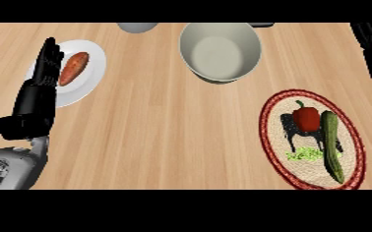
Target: Pick the bell pepper from the placemat and place it in the bowl
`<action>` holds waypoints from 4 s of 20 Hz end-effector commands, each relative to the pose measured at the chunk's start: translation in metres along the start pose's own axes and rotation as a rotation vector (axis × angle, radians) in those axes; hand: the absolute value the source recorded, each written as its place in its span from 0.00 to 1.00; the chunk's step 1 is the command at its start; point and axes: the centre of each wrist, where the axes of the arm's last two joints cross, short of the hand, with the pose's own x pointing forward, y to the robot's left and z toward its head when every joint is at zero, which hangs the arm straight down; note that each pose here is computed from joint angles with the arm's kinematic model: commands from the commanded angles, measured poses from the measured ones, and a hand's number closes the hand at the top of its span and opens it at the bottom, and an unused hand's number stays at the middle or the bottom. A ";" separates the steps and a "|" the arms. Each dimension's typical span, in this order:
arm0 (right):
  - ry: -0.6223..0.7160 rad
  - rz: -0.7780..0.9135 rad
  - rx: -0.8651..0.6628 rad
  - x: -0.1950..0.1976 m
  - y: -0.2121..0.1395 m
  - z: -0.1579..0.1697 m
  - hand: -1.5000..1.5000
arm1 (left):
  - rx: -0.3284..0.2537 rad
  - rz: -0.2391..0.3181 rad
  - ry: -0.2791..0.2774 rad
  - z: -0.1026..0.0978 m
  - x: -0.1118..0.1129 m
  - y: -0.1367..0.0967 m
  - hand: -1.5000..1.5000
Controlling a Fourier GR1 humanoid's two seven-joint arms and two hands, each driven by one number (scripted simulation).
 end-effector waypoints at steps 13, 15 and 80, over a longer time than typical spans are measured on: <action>0.205 0.528 -0.449 -0.084 0.018 0.124 0.00 | -0.366 0.452 0.367 0.051 -0.011 -0.080 0.50; 0.214 0.625 -0.368 -0.091 0.029 0.135 0.00 | -0.376 0.453 0.368 0.044 -0.008 -0.066 0.50; 1.315 1.011 -0.143 -0.146 0.071 0.051 0.00 | -0.395 0.474 0.377 0.044 -0.021 -0.085 0.50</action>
